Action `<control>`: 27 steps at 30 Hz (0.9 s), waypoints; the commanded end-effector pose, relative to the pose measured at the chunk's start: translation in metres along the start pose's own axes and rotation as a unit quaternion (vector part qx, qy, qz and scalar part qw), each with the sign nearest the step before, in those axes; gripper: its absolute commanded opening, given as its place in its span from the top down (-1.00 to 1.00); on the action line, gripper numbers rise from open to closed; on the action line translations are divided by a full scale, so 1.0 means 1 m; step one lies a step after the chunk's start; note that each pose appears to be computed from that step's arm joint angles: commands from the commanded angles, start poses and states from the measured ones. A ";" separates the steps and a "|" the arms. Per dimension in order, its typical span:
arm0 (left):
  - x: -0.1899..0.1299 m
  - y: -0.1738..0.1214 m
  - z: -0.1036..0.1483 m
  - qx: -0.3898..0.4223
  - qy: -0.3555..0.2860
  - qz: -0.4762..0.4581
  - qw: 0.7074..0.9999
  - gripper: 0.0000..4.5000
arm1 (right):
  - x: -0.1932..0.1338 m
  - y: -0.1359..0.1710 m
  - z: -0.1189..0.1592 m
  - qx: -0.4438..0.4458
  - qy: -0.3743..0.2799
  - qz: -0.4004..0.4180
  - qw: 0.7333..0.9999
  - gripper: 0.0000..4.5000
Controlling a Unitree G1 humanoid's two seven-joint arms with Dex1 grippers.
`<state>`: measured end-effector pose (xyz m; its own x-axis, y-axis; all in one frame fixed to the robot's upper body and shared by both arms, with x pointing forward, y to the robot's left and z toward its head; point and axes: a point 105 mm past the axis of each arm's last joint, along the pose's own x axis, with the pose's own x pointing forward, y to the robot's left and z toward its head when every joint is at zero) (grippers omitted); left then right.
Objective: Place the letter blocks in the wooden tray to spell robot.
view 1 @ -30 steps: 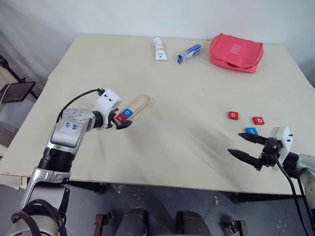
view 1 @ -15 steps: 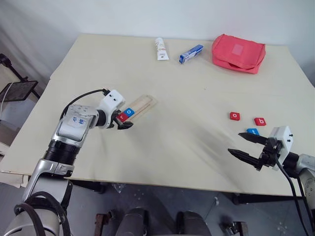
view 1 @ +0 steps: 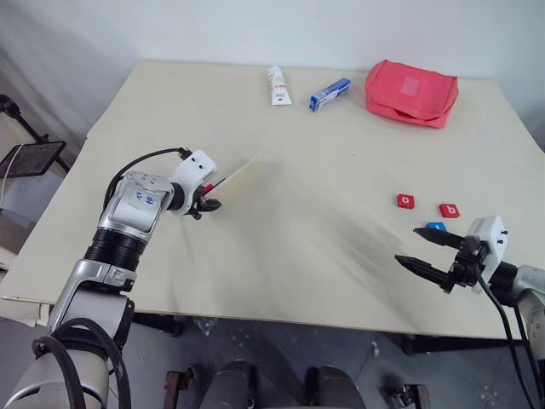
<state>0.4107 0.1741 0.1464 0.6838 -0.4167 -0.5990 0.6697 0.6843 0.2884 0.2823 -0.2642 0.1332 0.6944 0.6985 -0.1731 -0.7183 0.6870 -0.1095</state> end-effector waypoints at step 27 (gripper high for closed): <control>0.009 -0.028 -0.009 0.184 0.047 -0.048 0.981 -0.99 | -0.002 -0.001 0.003 -0.010 -0.008 -0.013 1.000 -1.00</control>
<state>0.4073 0.1634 0.1576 0.6850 -0.3914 -0.6145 0.7275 0.4131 0.5479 0.2823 -0.2655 0.1283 0.7071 0.6828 -0.1840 -0.7049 0.7014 -0.1060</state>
